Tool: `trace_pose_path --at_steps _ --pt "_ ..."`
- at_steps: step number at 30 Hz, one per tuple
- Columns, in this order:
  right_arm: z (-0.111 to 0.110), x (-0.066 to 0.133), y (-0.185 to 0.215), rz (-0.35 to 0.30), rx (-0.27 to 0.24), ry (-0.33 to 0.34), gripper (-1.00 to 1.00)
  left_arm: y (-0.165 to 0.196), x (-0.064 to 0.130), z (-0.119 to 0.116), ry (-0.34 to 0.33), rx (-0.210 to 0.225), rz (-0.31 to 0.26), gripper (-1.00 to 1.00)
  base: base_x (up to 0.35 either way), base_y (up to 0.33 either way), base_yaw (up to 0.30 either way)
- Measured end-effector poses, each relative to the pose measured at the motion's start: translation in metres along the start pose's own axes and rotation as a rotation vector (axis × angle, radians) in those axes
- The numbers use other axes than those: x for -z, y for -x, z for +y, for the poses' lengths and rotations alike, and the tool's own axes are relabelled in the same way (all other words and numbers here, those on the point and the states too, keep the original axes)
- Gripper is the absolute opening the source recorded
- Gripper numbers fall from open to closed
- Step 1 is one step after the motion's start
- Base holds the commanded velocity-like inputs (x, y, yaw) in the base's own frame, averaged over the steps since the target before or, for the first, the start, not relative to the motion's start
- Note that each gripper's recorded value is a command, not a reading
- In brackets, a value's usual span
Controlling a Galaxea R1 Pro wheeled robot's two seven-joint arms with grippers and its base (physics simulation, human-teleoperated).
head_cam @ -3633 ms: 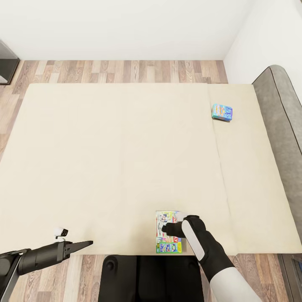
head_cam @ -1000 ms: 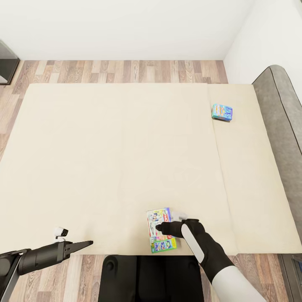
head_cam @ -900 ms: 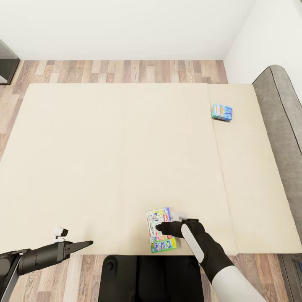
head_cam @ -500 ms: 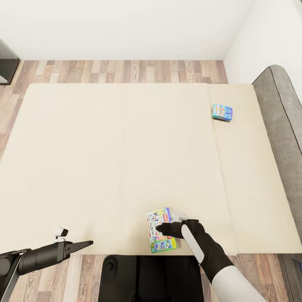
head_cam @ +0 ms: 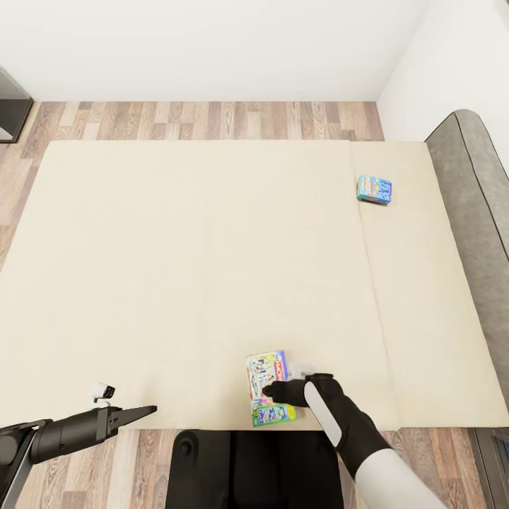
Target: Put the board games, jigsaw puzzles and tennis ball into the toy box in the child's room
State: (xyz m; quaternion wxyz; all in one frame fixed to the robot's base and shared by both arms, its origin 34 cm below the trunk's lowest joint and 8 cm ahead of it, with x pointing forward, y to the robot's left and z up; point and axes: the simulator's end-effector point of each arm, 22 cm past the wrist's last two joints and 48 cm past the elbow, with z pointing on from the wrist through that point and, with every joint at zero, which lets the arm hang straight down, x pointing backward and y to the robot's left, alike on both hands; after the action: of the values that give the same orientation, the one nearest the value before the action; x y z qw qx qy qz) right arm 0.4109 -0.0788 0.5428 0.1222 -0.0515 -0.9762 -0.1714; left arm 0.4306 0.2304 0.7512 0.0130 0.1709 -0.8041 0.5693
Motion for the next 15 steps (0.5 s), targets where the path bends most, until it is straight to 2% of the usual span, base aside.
trace_pose_path --at_steps 15 --pt "0.02 -0.002 0.0 -0.005 -0.001 0.029 1.0 0.0 0.0 0.0 0.0 0.0 0.0 1.0 0.0 0.0 0.0"
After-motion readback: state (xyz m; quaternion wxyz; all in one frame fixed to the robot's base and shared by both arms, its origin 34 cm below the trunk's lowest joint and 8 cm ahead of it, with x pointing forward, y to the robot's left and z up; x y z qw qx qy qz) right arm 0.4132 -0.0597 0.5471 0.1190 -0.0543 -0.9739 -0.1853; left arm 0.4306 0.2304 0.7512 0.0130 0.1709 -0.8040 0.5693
